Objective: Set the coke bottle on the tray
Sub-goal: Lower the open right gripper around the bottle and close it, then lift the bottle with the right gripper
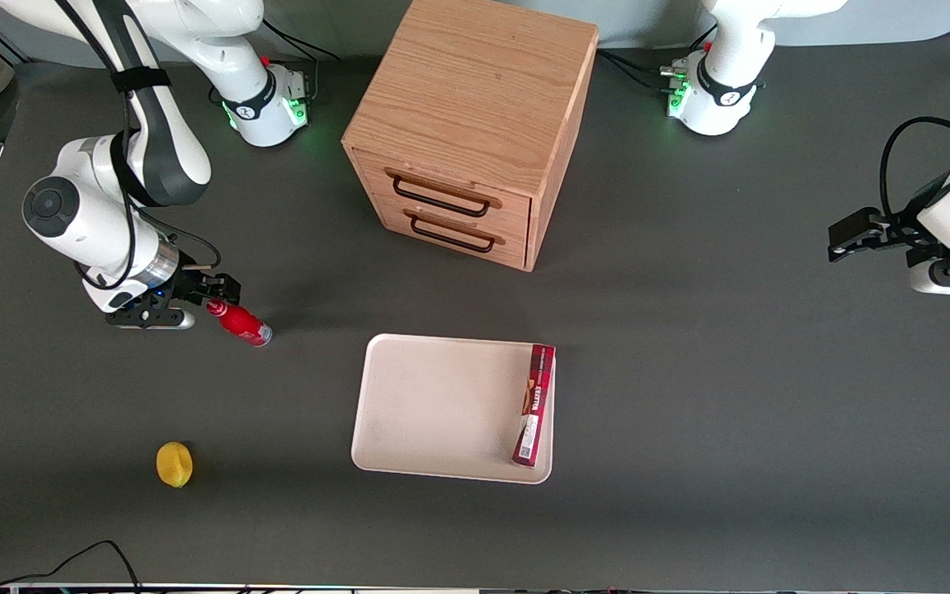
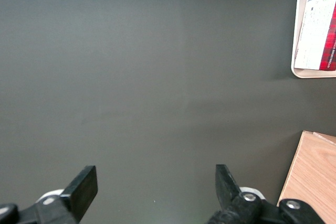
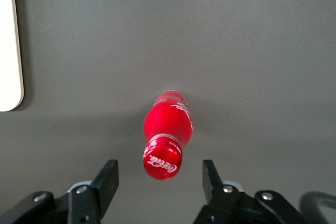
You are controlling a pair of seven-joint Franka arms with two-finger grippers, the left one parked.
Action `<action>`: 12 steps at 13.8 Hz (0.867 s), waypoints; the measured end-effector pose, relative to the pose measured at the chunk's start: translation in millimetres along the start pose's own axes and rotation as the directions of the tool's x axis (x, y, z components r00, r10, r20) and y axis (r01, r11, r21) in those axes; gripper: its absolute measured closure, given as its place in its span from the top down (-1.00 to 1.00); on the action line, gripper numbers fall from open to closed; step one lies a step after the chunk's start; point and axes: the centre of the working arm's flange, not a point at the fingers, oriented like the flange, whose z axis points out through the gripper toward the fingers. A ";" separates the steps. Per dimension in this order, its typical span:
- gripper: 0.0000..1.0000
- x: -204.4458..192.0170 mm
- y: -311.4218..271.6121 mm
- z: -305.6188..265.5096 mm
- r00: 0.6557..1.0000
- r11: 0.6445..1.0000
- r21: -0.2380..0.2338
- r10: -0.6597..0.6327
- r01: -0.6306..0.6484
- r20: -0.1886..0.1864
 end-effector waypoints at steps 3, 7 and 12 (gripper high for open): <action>-0.15 -0.7 0.1 -1.6 1.000 1.000 -0.001 -0.001 0.001 -0.003; -0.44 -1.2 1.2 -2.2 1.000 1.000 -0.009 -0.007 0.007 -0.005; -0.44 -1.4 1.7 -15.7 1.000 1.000 -0.015 -0.010 0.010 0.004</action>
